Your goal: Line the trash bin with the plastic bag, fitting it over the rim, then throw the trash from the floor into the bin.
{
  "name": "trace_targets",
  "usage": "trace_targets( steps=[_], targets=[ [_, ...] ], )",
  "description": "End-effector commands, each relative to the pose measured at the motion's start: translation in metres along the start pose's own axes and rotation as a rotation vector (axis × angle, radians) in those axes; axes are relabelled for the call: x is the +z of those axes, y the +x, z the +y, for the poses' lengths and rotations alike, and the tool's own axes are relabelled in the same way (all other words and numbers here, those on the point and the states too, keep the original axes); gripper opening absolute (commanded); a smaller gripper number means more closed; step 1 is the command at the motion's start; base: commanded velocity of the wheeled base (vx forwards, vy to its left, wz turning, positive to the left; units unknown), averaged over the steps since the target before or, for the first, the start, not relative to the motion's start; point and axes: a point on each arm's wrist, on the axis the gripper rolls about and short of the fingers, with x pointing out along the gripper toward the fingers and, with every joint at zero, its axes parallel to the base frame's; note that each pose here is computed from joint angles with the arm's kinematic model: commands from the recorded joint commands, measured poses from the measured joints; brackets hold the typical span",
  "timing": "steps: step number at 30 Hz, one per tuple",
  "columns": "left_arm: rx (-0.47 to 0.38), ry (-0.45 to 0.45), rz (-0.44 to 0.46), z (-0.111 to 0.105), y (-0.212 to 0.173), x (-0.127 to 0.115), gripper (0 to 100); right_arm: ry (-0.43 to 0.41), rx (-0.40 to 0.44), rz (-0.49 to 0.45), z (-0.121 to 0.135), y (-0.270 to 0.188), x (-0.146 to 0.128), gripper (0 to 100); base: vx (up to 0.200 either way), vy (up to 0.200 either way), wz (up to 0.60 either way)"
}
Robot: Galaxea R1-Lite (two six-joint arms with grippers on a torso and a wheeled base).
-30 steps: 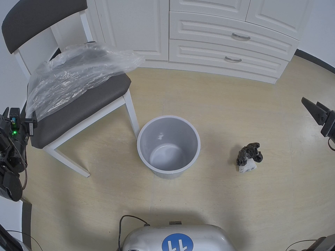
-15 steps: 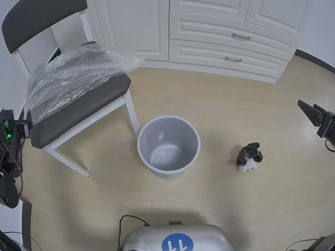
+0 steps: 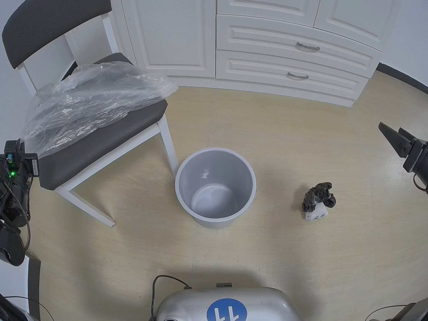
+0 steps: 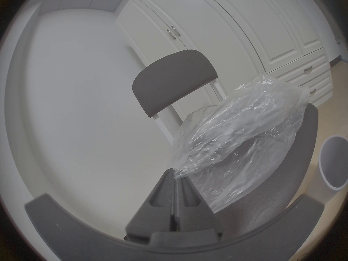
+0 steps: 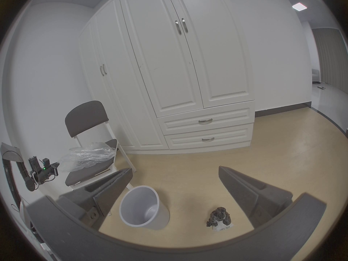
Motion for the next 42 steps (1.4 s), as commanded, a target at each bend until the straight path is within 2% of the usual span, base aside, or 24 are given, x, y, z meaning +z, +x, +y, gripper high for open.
trace_targets(
  steps=[1, 3, 5, 9, 16, 19, 21, 23, 25, 29, 34, 39, 42],
  targets=[
    [-0.009, 0.001, -0.02, -0.002, 0.001, 0.005, 0, 0.002, 0.0, 0.008, 0.0, 0.001, -0.003, 100, 0.0, 0.0, 0.0],
    [-0.054, -0.036, -0.083, -0.015, 0.005, 0.02, 0, 0.0, 0.002, 0.003, 0.0, 0.0, -0.002, 100, 0.0, 0.0, 0.0],
    [-0.076, -0.051, -0.108, -0.026, 0.01, 0.026, 0, -0.005, 0.006, 0.001, 0.001, -0.002, -0.002, 100, 0.0, 0.0, 0.0],
    [-0.081, -0.069, -0.125, -0.031, 0.017, 0.03, 0, -0.009, 0.01, -0.006, 0.002, -0.003, 0.0, 100, 0.0, 0.0, 0.0],
    [-0.079, -0.161, -0.032, -0.023, 0.005, 0.009, 0, -0.01, 0.008, 0.007, 0.001, -0.002, -0.003, 100, 0.0, 0.0, 0.0],
    [-0.087, -0.223, 0.052, -0.009, -0.025, -0.008, 0, -0.008, 0.007, 0.01, 0.001, -0.001, -0.004, 100, 0.0, 0.0, 0.0],
    [-0.092, -0.256, 0.065, -0.006, -0.032, -0.011, 0, -0.008, 0.007, 0.009, 0.001, -0.001, -0.004, 100, 0.0, 0.0, 0.0],
    [-0.093, -0.264, 0.058, -0.006, -0.031, -0.009, 0, -0.008, 0.007, 0.009, 0.001, -0.001, -0.004, 100, 0.0, 0.0, 0.0],
    [-0.084, -0.288, 0.007, -0.008, -0.022, 0.002, 0, -0.008, 0.006, 0.009, 0.001, -0.002, -0.004, 100, 0.0, 0.0, 0.0],
    [-0.092, -0.312, -0.039, -0.012, -0.012, 0.013, 0, -0.009, 0.009, 0.018, 0.002, -0.004, -0.006, 100, 0.0, 0.0, 0.0],
    [-0.173, -0.325, -0.065, -0.03, -0.003, 0.017, 0, -0.021, -0.05, 0.018, 0.003, -0.002, -0.009, 100, 0.0, 0.0, 0.0],
    [-0.229, -0.344, -0.086, -0.044, -0.005, 0.025, 0, -0.023, -0.036, 0.003, 0.017, -0.005, -0.008, 100, 0.0, 0.0, 0.0],
    [-0.282, -0.387, -0.145, -0.063, 0.0, 0.043, 0, -0.017, -0.047, -0.014, 0.028, 0.0, -0.003, 100, 0.0, 0.0, 0.0]
  ],
)
